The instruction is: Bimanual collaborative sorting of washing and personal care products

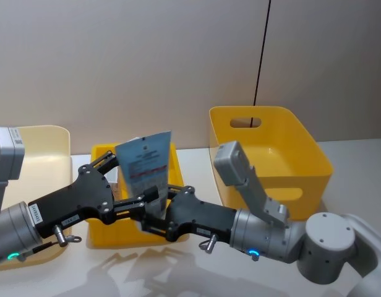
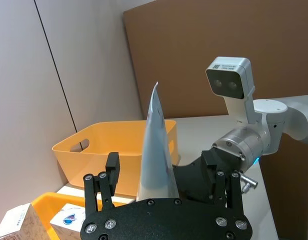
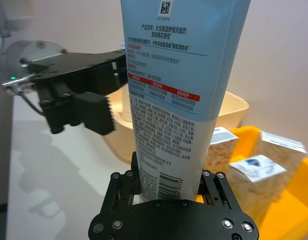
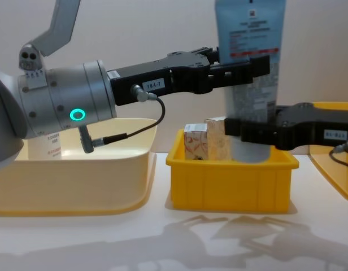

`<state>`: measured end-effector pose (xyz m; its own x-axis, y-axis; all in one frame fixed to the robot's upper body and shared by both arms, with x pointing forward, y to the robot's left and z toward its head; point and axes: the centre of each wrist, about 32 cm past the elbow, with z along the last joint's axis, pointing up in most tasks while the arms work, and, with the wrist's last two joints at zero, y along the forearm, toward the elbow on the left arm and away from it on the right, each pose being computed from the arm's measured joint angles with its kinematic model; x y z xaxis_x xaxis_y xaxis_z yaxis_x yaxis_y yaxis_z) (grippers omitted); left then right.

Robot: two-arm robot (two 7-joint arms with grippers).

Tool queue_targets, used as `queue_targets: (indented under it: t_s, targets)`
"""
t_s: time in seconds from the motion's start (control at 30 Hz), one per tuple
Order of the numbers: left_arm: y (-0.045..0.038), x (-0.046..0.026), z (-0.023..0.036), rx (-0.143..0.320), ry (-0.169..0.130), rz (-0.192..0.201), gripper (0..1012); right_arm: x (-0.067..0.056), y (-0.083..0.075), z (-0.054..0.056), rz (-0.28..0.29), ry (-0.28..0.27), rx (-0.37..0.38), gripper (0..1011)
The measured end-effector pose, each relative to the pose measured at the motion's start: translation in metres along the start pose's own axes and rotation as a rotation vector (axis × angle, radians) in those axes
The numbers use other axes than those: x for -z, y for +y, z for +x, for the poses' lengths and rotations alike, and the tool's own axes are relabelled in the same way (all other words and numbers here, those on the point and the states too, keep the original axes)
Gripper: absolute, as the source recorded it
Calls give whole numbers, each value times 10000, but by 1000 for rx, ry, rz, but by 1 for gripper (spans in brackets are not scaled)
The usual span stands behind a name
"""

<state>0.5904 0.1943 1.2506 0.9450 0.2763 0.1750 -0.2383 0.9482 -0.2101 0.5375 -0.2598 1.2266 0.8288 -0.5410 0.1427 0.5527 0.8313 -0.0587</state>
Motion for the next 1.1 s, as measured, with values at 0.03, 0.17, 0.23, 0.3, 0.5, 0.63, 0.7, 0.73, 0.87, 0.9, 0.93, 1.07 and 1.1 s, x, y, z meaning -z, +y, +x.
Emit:
queue_targets:
  t_s: [0.03,0.17,0.23,0.3,0.5,0.63,0.7,0.73,0.87,0.9,0.93,1.07,1.1]
  targets:
    - [0,0,0,0,0,0,1000,-2,-11,-1,1,0,8,556]
    - [0,0,0,0,0,0,1000,-15,-84,-15,5,-1,60,556]
    - [0,0,0,0,0,0,1000,-19,-107,-18,7,-2,82,556]
    - [0,0,0,0,0,0,1000,-19,-149,-29,9,-3,115,556]
    - [0,0,0,0,0,0,1000,-44,-226,-46,16,-13,190,556]
    - [0,0,0,0,0,0,1000,-68,-287,-61,23,-26,265,556]
    - [0,0,0,0,0,0,1000,-76,-312,-66,25,-33,300,556]
    - [0,0,0,0,0,0,1000,-80,-322,-68,27,-36,312,556]
    - [0,0,0,0,0,0,1000,-102,-354,-70,35,-51,372,556]
    - [0,0,0,0,0,0,1000,-107,-359,-69,36,-55,385,556]
    - [0,0,0,0,0,0,1000,-115,-369,-69,40,-61,409,556]
    - [0,0,0,0,0,0,1000,-142,-389,-58,51,-81,473,556]
    - [0,0,0,0,0,0,1000,-148,-392,-54,55,-84,487,556]
